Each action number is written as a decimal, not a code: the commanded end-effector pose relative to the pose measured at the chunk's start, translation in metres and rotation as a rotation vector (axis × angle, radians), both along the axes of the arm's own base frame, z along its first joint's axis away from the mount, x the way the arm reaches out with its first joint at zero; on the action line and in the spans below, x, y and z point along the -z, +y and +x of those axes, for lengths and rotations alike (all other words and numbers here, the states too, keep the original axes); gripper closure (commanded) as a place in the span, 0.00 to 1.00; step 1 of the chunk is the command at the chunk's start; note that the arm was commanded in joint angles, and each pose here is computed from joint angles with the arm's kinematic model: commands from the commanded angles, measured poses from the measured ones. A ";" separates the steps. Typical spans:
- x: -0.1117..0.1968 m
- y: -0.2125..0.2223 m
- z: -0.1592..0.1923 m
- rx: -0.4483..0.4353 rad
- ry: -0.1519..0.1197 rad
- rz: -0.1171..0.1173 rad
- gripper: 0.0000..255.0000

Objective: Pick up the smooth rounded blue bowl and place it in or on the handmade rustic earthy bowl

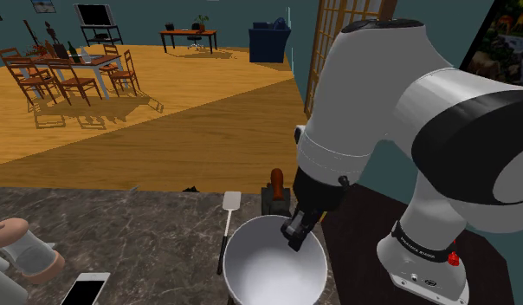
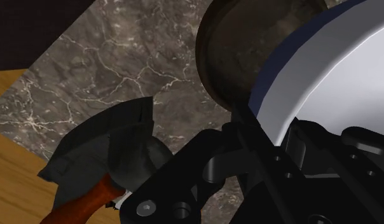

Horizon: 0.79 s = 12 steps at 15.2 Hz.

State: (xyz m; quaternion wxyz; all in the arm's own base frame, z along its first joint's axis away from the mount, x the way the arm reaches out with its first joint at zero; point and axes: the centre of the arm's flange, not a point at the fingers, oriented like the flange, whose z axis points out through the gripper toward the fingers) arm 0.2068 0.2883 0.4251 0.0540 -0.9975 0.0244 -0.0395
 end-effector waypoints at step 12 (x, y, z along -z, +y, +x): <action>0.068 0.001 -0.001 0.001 0.000 0.001 1.00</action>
